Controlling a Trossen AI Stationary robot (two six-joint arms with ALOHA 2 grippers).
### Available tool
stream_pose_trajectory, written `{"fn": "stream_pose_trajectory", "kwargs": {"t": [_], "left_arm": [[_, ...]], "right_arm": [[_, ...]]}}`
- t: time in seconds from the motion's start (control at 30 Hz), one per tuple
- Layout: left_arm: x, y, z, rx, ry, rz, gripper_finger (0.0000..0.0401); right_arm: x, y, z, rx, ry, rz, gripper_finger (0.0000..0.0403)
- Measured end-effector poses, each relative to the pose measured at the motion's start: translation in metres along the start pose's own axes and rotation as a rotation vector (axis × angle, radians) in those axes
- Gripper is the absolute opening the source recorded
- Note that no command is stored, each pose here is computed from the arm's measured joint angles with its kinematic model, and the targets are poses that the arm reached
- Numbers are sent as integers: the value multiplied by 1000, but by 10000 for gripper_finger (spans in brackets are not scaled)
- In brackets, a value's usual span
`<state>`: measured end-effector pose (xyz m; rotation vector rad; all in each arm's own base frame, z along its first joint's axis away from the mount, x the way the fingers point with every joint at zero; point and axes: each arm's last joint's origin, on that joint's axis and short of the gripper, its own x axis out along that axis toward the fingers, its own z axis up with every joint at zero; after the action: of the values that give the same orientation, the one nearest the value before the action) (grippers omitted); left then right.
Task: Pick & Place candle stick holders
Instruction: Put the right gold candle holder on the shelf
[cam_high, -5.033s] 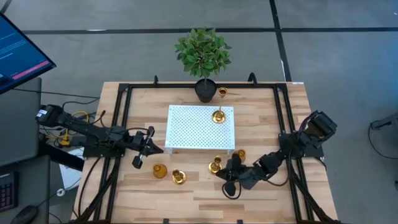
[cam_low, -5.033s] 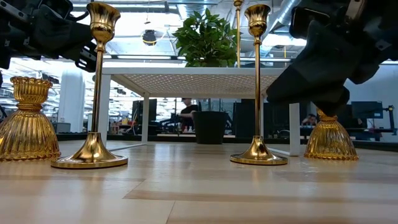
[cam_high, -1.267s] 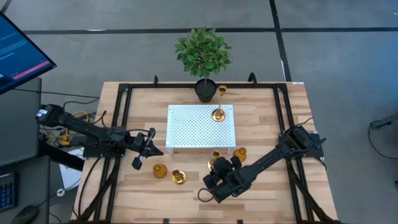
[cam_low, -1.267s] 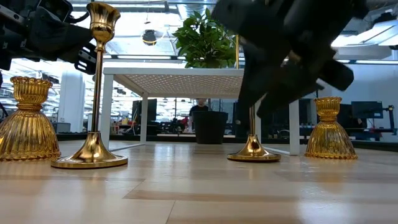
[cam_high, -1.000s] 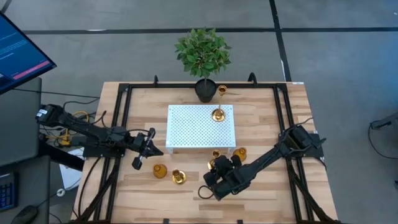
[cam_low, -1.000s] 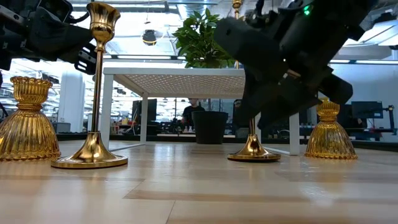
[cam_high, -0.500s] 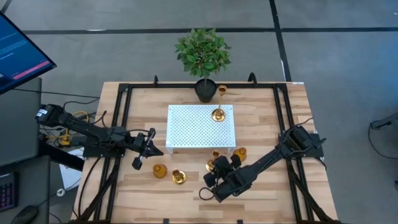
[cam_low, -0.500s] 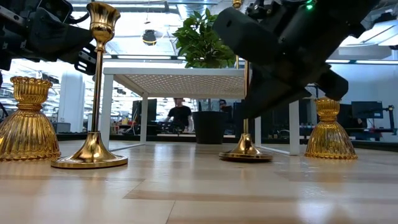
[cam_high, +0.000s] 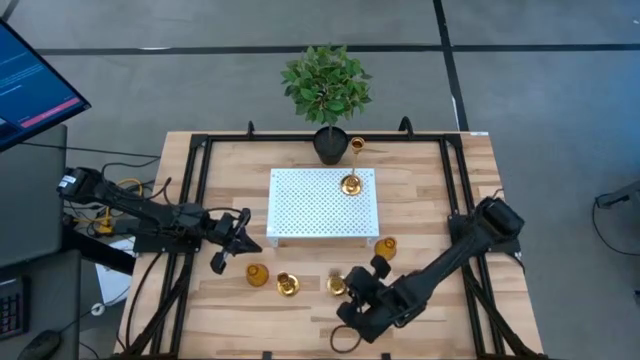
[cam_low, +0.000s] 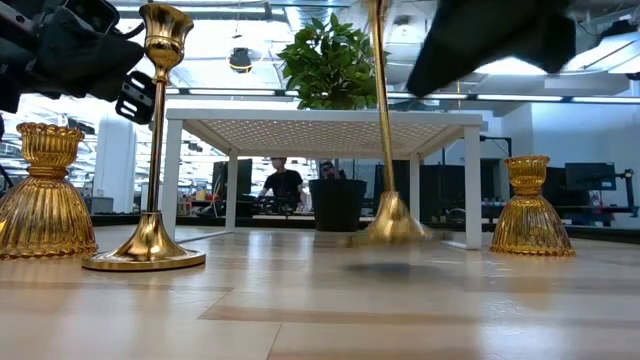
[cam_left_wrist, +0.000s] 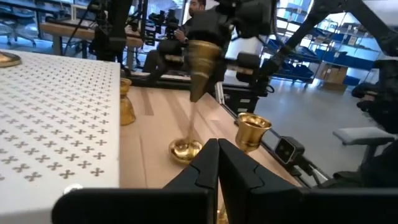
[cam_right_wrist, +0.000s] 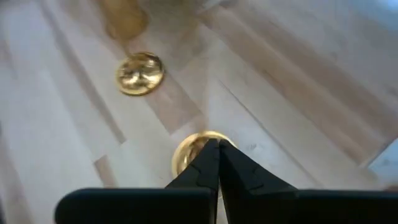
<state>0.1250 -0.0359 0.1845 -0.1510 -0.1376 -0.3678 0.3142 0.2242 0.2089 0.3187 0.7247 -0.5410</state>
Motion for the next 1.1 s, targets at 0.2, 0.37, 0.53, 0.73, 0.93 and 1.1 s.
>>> {"fn": "stream_pose_trajectory", "kwargs": {"t": [0.2,0.37,0.53,0.73,0.93,1.1], "left_arm": [[14,-2,26,10,-48,-4,8],[22,-2,34,13,-45,-3,8],[26,-1,27,3,4,-1,8],[29,0,22,-3,37,4,8],[30,0,22,-2,38,4,8],[30,0,22,-1,38,4,8]], "right_arm": [[-18,-10,27,-73,-40,22,1],[-15,-15,24,-102,-1,-18,1],[-17,-16,11,-93,34,-15,0],[-23,-15,-10,-95,67,11,0],[-21,-18,-21,-112,204,45,0],[-15,-20,-15,-143,212,41,0]]}}
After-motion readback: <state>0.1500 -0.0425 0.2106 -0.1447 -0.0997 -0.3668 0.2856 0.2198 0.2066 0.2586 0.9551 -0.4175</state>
